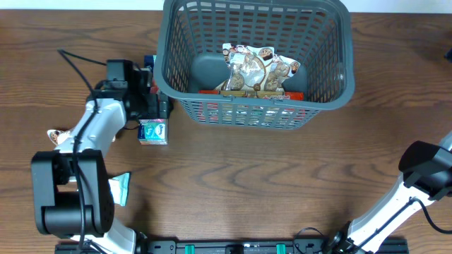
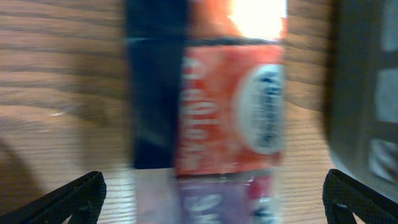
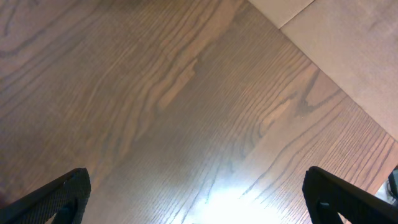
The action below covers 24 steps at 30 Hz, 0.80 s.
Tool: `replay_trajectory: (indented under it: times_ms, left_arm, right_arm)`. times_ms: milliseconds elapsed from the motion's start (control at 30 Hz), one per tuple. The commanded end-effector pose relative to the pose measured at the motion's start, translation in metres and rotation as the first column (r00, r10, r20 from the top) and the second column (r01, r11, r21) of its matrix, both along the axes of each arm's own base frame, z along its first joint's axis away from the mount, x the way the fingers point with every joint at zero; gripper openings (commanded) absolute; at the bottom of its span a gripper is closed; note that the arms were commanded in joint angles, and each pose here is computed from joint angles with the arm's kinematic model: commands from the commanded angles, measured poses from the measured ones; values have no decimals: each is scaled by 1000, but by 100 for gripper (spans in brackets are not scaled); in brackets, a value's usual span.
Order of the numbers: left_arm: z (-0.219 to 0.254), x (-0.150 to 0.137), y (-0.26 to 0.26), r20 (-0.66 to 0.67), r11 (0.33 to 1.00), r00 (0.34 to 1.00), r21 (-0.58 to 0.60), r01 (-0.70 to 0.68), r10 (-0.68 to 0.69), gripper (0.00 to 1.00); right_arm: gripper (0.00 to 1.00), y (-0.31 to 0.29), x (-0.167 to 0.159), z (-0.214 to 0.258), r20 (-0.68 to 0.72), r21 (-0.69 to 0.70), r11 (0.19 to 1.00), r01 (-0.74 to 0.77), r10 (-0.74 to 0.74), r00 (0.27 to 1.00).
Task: Pack container
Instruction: 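Reach the left gripper to the Kleenex tissue pack and grasp it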
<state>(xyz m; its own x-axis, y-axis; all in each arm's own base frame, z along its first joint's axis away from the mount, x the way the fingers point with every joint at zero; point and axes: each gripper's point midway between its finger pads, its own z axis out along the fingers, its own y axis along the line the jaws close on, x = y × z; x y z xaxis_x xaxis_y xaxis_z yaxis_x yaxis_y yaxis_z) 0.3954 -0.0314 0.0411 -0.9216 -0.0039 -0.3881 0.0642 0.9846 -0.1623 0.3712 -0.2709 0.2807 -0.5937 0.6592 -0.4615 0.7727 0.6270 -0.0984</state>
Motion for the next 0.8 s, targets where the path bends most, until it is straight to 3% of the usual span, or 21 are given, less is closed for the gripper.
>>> replay_trajectory:
  times_ms: [0, 267, 767]
  left_arm:
    - [-3, 3, -8, -3, 999, 999, 25, 41, -41, 99]
    - [-6, 5, 12, -5, 991, 1000, 132, -17, 18, 99]
    - [-43, -7, 12, -110, 991, 992, 124, -44, 57, 99]
  right_arm:
    - [99, -1, -2, 0, 1, -2, 1000, 17, -17, 1000]
    - [99, -1, -2, 0, 1, -2, 1000, 16, -16, 1000]
    - [99, -1, -2, 0, 1, -2, 1000, 16, -16, 1000]
